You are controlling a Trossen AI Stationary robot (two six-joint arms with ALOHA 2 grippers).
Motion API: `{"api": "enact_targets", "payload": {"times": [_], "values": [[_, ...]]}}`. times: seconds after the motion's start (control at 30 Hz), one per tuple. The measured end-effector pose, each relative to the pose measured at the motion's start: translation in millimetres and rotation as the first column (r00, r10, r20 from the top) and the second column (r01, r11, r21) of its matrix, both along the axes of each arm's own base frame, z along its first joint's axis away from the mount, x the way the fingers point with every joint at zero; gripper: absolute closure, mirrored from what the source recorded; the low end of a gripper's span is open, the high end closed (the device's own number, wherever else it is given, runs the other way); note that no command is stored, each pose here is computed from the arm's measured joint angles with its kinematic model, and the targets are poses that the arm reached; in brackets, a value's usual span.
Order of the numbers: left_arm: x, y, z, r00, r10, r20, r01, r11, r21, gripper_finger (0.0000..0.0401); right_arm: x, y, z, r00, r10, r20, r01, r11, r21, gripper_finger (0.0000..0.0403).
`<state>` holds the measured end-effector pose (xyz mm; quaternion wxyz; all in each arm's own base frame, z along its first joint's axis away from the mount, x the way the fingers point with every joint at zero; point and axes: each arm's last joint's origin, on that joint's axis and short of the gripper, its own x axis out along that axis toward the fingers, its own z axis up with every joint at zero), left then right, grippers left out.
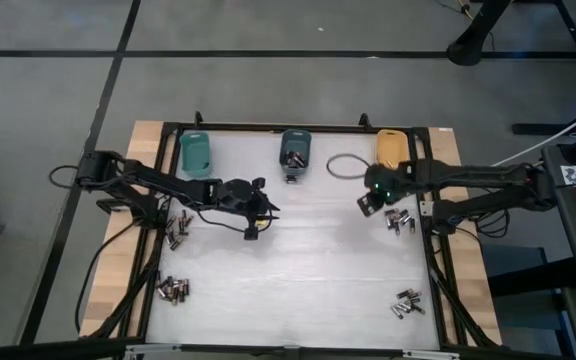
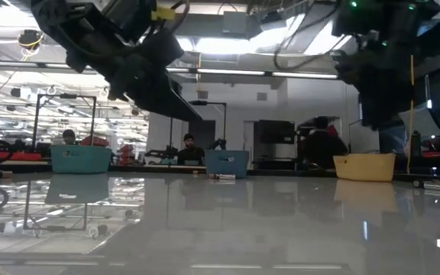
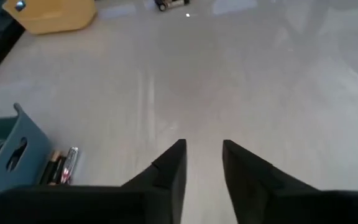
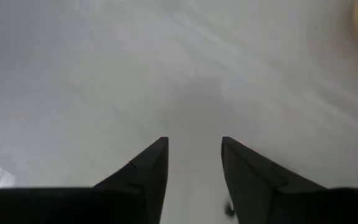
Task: Sort batteries
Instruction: Put the brown battery into the blue bin
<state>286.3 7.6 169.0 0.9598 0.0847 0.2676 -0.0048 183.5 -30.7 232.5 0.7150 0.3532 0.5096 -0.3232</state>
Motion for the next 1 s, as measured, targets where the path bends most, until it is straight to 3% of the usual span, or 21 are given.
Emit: {"api": "enact_targets", "payload": {"times": [0.13,0.27,0.47,1.0], "values": [[4,-1,-7,1.0,0.023,-0.001,-0.023,0.999,-0.045,0.0249,-8,6,-17,0.995,-0.07,-0.071,0.072,0.997,0.032,0.0202],[4,-3,-9,1.0,-0.008,-0.019,0.008,1.0,-0.009,0.0207,-15,6,-31,0.988,-0.091,-0.125,0.095,0.995,0.027,0.0143],[4,-5,-10,0.999,-0.028,-0.023,0.028,1.0,0.007,0.018,-22,7,-43,0.977,-0.134,-0.169,0.138,0.99,0.008,0.0082],[0,-5,-15,0.994,-0.05,-0.097,0.054,0.998,0.041,0.0177,-39,9,-76,0.943,-0.243,-0.227,0.253,0.967,0.015,0.0083]]}}
